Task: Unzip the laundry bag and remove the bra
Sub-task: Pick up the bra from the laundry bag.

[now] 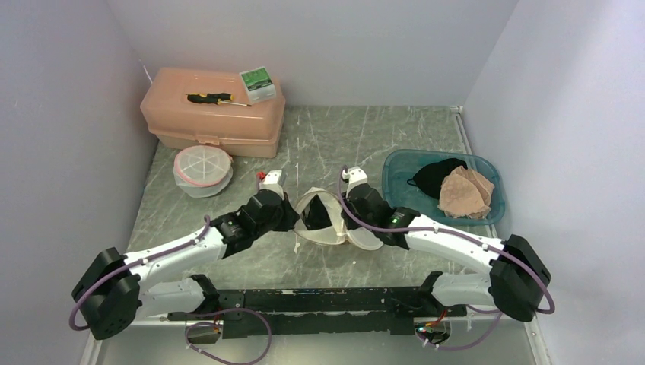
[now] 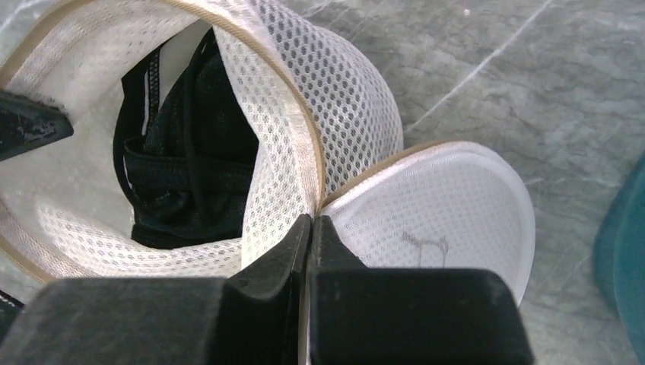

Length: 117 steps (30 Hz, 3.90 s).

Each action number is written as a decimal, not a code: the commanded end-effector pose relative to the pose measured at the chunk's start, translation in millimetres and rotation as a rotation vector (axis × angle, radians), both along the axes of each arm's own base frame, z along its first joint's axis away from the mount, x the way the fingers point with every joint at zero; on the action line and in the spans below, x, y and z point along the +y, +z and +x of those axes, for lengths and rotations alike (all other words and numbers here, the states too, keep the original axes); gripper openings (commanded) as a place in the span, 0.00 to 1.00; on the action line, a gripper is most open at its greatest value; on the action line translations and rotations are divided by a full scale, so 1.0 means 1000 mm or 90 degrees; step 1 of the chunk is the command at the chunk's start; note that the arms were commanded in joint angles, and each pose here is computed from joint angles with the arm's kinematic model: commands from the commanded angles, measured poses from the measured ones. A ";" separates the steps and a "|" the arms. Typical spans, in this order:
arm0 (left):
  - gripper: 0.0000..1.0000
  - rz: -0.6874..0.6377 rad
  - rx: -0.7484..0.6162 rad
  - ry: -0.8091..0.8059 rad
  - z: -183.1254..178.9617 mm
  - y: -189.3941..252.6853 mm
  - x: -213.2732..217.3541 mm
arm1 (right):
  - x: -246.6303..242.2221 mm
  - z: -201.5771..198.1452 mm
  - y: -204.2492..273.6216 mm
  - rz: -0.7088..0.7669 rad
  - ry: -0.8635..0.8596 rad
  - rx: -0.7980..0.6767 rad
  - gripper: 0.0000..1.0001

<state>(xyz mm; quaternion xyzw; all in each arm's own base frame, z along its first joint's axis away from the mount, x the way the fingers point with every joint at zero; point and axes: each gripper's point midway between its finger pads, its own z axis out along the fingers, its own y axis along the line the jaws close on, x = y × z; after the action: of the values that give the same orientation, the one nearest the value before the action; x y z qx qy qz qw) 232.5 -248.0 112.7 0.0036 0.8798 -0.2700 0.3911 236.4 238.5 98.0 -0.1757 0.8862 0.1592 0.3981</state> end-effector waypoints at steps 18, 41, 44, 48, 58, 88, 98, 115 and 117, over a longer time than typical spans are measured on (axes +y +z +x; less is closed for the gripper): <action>0.03 -0.107 -0.076 0.059 -0.012 0.092 0.027 | -0.014 0.054 0.120 -0.030 -0.117 -0.192 0.00; 0.03 -0.055 -0.002 0.025 -0.028 0.018 0.028 | 0.000 -0.028 0.098 0.094 0.010 -0.126 0.52; 0.03 -0.057 0.007 0.034 -0.027 0.017 0.027 | 0.032 -0.051 0.120 0.183 0.126 -0.118 0.54; 0.03 -0.048 0.016 0.038 -0.026 0.015 0.027 | 0.062 -0.058 0.116 0.214 0.170 -0.078 0.60; 0.03 -0.030 0.030 0.082 -0.032 0.007 0.047 | 0.117 -0.040 0.075 0.185 0.172 -0.029 0.72; 0.03 0.011 0.072 0.123 -0.041 -0.022 0.066 | 0.149 -0.012 -0.009 -0.074 0.096 -0.083 0.75; 0.03 0.003 0.068 0.121 -0.042 -0.018 0.065 | 0.138 -0.015 -0.009 -0.079 0.081 -0.092 0.34; 0.03 -0.006 0.063 0.134 -0.041 -0.014 0.068 | 0.125 -0.038 0.046 0.068 0.120 -0.099 0.00; 0.03 -0.012 0.056 0.134 -0.038 -0.011 0.066 | 0.125 -0.045 0.061 0.112 0.149 -0.100 0.00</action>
<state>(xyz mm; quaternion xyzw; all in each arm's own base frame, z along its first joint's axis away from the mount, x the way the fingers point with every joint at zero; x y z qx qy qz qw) 189.6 -183.3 95.6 -0.0943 0.8960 -0.2351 0.3648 196.9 352.7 113.7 -0.2644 0.8434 0.1794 0.4320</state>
